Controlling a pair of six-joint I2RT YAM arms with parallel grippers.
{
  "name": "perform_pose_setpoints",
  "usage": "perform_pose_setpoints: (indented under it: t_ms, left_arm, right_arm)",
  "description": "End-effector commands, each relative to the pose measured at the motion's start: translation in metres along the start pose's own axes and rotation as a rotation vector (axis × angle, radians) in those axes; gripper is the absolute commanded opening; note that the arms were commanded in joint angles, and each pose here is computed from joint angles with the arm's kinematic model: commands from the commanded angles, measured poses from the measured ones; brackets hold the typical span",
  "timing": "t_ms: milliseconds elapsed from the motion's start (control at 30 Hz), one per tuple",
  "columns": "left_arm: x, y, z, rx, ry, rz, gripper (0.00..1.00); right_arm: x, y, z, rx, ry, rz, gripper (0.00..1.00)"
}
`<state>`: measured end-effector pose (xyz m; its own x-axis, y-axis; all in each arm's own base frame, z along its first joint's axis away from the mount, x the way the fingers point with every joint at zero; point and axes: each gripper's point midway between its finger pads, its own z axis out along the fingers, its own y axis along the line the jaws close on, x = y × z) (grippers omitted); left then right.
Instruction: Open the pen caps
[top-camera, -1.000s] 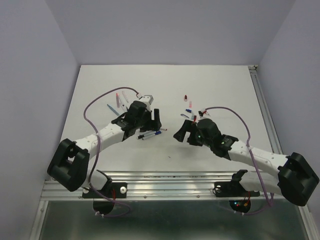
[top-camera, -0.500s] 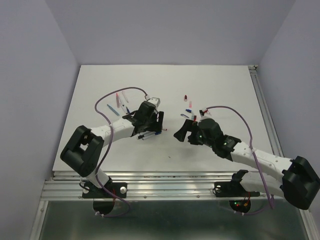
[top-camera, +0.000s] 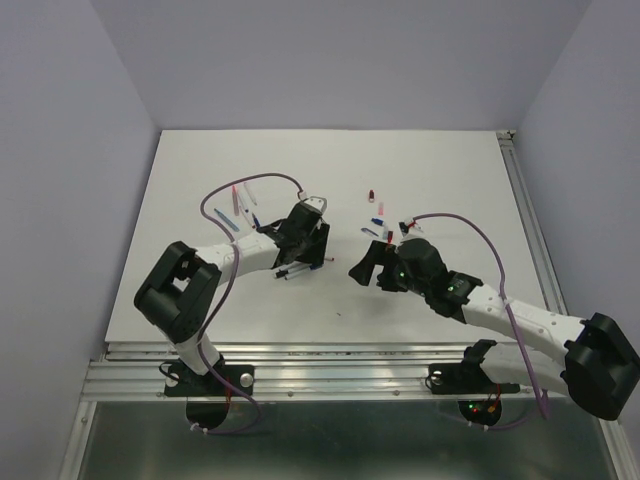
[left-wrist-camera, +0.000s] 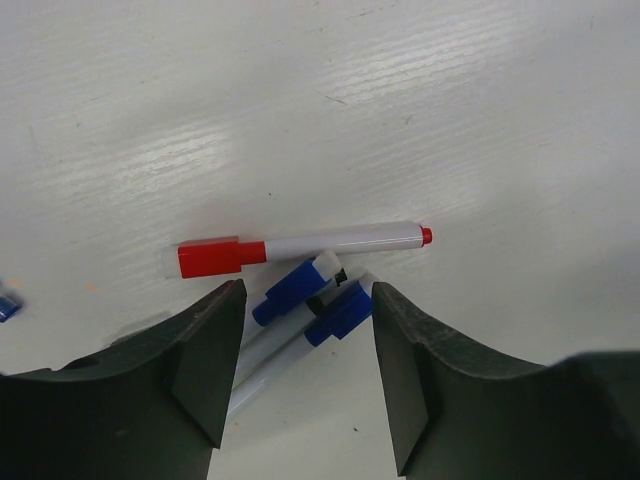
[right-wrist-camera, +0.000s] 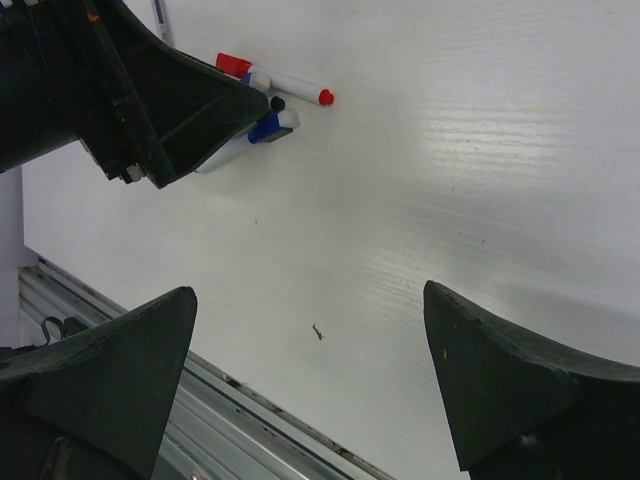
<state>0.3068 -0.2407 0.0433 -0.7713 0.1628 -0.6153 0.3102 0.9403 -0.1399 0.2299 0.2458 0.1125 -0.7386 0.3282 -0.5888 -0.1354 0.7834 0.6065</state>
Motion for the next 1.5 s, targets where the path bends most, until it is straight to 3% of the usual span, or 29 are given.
perform_pose_setpoints:
  t_ms: [0, 167, 367, 733, 1067, 1233, 1467]
  left_arm:
    - [-0.015, -0.002, 0.000, -0.022, -0.026, 0.016, 0.64]
    - [-0.014, -0.001, 0.004, -0.033, -0.017, 0.021, 0.62]
    - [-0.019, -0.002, 0.005, -0.038, -0.015, 0.032, 0.50]
    - [-0.016, 0.000, 0.009, -0.050, -0.002, 0.040, 0.38]
    - [-0.026, -0.002, 0.000, -0.046, -0.031, 0.039, 0.27]
    - [-0.027, 0.000, -0.004, -0.060, -0.035, 0.031, 0.15]
    - [-0.046, 0.002, -0.028, -0.072, -0.106, -0.009, 0.12]
  right_arm:
    - [-0.002, -0.001, -0.002, -0.008, -0.022, -0.015, 1.00]
    - [-0.003, -0.001, -0.004, -0.012, -0.032, -0.014, 1.00]
    - [-0.004, 0.000, -0.005, -0.014, -0.032, -0.014, 1.00]
    - [-0.008, 0.002, -0.006, -0.017, -0.049, -0.014, 1.00]
    - [-0.007, -0.001, -0.007, 0.002, -0.040, -0.017, 1.00]
    - [-0.008, -0.002, -0.007, 0.009, -0.042, -0.021, 1.00]
    - [-0.009, 0.001, -0.007, -0.001, -0.042, -0.022, 1.00]
